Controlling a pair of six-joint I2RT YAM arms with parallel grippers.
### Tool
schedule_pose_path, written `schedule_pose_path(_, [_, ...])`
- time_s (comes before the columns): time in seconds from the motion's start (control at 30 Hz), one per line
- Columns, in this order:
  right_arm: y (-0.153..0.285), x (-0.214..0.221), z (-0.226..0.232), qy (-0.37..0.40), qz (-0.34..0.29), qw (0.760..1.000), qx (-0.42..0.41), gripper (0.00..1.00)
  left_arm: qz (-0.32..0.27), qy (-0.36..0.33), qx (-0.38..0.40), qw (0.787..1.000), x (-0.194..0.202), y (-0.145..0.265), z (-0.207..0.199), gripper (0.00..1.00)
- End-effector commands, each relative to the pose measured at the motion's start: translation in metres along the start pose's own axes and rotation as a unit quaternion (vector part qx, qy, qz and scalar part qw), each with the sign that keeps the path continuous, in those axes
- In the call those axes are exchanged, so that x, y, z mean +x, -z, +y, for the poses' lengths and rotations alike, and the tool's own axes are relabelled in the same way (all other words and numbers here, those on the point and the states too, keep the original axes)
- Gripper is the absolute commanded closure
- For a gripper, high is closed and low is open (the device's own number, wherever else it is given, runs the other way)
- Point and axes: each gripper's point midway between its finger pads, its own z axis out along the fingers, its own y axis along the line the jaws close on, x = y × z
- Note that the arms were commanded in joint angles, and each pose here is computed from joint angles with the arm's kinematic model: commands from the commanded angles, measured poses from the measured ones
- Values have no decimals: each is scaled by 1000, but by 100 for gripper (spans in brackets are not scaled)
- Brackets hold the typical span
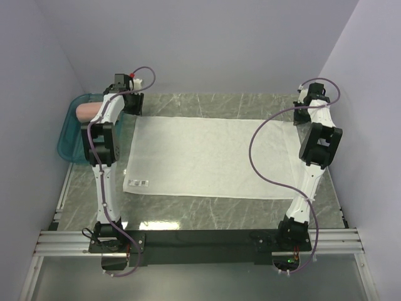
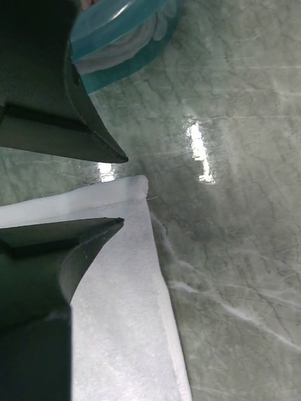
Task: Roll the towels
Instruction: Fold the towel
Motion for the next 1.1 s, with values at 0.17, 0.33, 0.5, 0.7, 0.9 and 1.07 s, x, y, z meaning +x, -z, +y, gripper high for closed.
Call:
schedule_pose_path(0.17, [16, -13, -4, 10, -21, 1000, 4, 100, -10, -6, -19, 1000, -5, -20, 6, 53])
schedule_pose_path(0.33, [18, -15, -6, 11, -23, 1000, 8, 100, 0, -14, -28, 999, 3, -27, 8, 54])
schedule_pose_path(0.5, [18, -14, -6, 13, -22, 1000, 9, 100, 13, -30, -25, 999, 10, -37, -6, 61])
schedule_pose_path(0.7, [22, -18, -6, 20, -27, 999, 7, 100, 8, -27, -8, 1000, 7, -38, -12, 79])
schedule_pose_path(0.9, [44, -39, -13, 23, -61, 998, 11, 100, -16, -31, -17, 999, -11, -21, -8, 97])
schedule_pose_path(1.07, [67, -51, -19, 16, -85, 996, 10, 100, -42, -30, -5, 999, -23, 2, -6, 100])
